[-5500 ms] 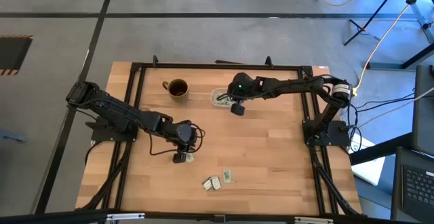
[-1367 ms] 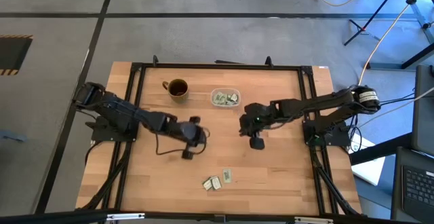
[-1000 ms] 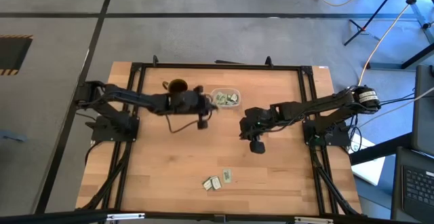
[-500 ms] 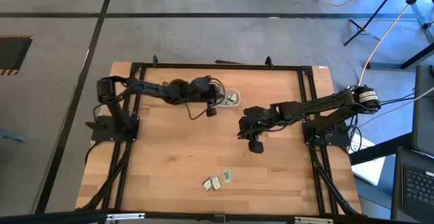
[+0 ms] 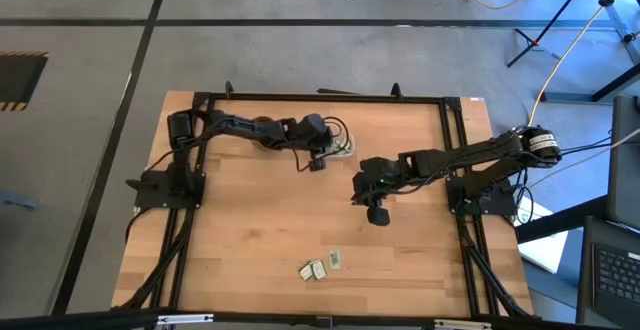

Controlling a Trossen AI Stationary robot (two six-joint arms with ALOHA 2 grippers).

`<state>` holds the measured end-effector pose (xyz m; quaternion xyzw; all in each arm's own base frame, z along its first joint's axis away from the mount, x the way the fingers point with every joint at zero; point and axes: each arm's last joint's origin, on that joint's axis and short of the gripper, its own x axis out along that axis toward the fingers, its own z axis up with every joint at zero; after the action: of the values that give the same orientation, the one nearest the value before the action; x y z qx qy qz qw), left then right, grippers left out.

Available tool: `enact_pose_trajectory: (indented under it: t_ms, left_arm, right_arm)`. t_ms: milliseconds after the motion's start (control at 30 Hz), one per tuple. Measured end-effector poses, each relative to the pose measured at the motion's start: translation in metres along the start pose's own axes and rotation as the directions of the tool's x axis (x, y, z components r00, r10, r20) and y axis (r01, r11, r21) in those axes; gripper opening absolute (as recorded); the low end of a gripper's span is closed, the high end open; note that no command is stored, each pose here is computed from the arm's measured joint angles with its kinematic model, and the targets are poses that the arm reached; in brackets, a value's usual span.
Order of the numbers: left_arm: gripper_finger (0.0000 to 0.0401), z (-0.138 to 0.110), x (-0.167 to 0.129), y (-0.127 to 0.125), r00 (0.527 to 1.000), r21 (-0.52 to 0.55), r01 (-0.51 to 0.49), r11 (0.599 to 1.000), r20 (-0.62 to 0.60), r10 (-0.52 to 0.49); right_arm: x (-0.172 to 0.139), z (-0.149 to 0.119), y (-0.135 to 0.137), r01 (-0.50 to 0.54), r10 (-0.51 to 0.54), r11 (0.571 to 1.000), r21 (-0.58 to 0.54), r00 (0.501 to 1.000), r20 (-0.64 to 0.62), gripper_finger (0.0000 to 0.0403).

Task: Pick and place Stevia / Truvia into bins
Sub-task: Put the stevia packet into the transparent container

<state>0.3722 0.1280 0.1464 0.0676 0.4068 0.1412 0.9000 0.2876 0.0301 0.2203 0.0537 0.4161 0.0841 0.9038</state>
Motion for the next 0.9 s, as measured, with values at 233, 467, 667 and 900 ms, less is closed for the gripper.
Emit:
enact_pose_trajectory:
  t_ms: [233,467,667,900]
  left_arm:
    - [0.0087,0.004,-0.01,0.003,1.0,-0.016,-0.02,1.0,0.003,0.02]
    - [0.0111,0.032,-0.058,0.003,0.991,-0.017,0.002,1.0,0.135,0.0]
    - [0.0113,0.049,-0.095,-0.013,0.955,0.011,0.151,0.988,0.256,-0.149]
    - [0.011,0.059,-0.124,-0.052,0.794,0.109,0.514,0.851,0.315,-0.52]
  right_arm:
    - [0.0,0.0,0.0,-0.001,0.001,1.0,0.004,1.0,-0.001,0.0065]
    - [0.0,0.001,0.003,-0.009,0.009,1.0,-0.01,1.0,0.012,0.0065]
    - [0.003,0.006,0.021,-0.051,0.06,0.992,-0.112,0.995,0.08,0.0065]
    - [0.023,0.011,0.046,-0.086,0.113,0.983,-0.164,0.98,0.164,0.0065]
